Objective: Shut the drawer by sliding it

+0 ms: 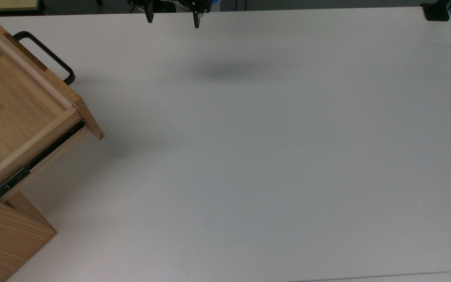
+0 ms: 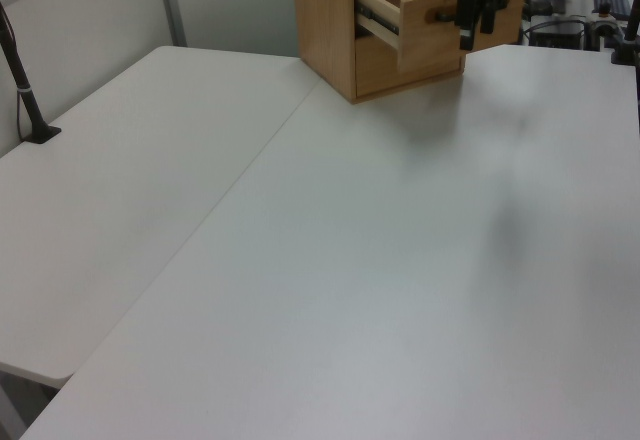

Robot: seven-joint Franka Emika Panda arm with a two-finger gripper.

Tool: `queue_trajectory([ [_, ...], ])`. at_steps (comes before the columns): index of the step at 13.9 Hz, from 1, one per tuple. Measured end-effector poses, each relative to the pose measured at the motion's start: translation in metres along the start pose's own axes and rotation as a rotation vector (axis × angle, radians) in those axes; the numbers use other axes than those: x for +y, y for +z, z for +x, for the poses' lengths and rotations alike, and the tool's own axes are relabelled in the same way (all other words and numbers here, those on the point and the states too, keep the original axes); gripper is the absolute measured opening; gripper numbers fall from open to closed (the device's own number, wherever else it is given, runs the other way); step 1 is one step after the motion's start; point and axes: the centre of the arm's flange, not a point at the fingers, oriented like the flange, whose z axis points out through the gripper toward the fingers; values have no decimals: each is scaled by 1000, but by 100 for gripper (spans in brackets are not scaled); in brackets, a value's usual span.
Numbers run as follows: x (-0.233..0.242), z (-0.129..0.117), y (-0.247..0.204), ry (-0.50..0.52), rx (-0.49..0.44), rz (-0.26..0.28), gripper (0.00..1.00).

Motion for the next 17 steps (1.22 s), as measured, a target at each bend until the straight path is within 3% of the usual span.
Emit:
queue_trajectory([
  [14,18,2,-3,18,0,-3,100],
  [16,20,0,-2,22,-15,-4,92],
  [17,20,-1,-1,35,-25,-4,81],
])
